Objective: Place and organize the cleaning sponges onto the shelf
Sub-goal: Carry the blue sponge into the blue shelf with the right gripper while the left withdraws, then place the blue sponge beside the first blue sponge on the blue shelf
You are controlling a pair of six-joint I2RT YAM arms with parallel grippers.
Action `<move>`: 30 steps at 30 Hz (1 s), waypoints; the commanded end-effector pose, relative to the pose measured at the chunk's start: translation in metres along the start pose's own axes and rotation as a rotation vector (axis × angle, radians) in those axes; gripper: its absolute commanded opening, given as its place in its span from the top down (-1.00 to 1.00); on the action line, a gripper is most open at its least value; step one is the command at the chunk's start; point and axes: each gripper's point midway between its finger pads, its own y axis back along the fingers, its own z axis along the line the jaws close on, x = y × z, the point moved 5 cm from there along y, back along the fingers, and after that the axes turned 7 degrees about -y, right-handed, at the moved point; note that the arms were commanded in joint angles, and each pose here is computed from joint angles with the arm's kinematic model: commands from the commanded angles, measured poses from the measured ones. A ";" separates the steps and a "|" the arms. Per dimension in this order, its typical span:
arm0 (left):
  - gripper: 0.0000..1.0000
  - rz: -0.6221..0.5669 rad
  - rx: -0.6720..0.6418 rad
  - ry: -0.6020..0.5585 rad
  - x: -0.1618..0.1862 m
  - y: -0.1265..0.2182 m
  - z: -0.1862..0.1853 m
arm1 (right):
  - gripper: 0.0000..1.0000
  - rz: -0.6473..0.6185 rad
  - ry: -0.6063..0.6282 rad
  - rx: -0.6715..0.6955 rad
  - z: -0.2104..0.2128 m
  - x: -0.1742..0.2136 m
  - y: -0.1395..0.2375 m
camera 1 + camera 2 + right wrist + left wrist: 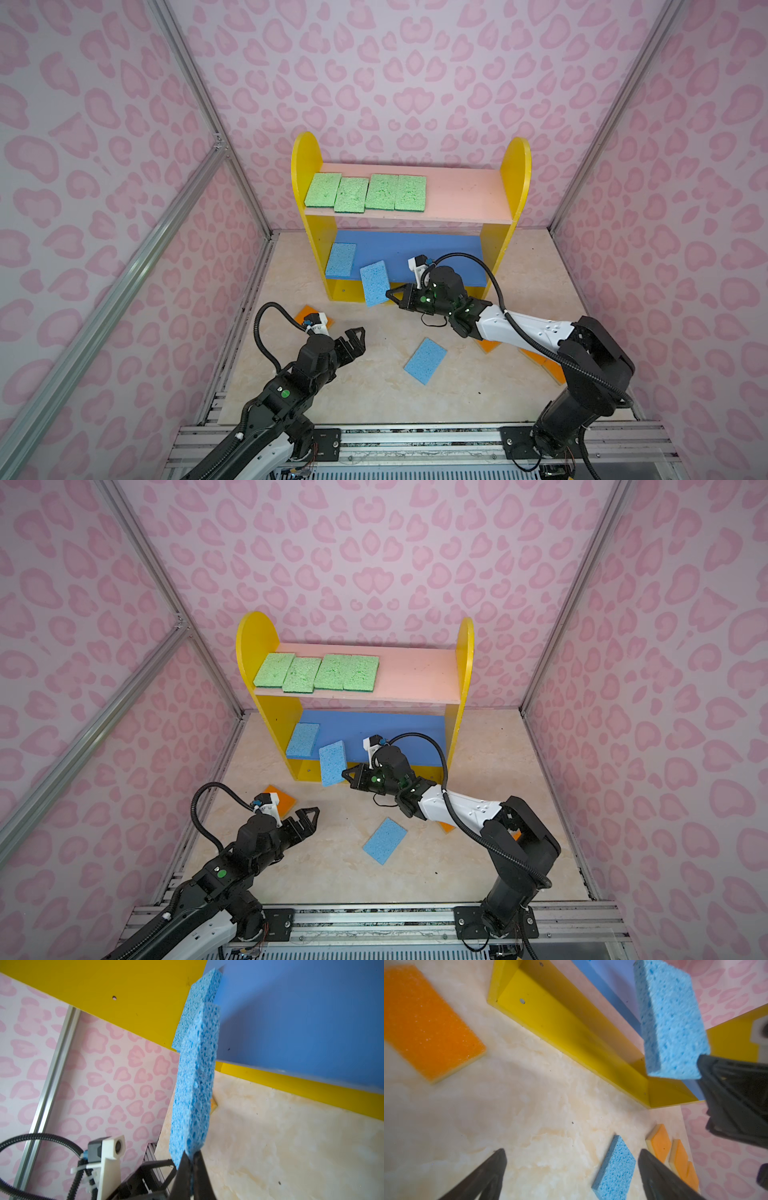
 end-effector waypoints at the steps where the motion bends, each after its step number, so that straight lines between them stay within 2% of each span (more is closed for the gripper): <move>1: -0.96 0.010 -0.052 0.010 0.009 -0.002 0.014 | 0.96 -0.084 -0.045 0.053 -0.004 -0.016 -0.012; 13: -0.96 0.060 -0.089 -0.002 0.031 -0.009 0.034 | 0.94 -0.151 -0.147 0.090 -0.013 -0.042 -0.065; 25: -0.96 0.066 -0.093 -0.014 0.037 -0.012 0.039 | 0.93 -0.136 -0.181 0.122 -0.031 -0.046 -0.096; 27: -0.96 0.066 -0.094 -0.017 0.037 -0.012 0.040 | 0.86 -0.131 -0.182 0.128 -0.034 -0.044 -0.098; 30: -0.96 0.067 -0.094 -0.018 0.037 -0.013 0.041 | 0.49 -0.135 -0.173 0.102 -0.023 -0.050 -0.099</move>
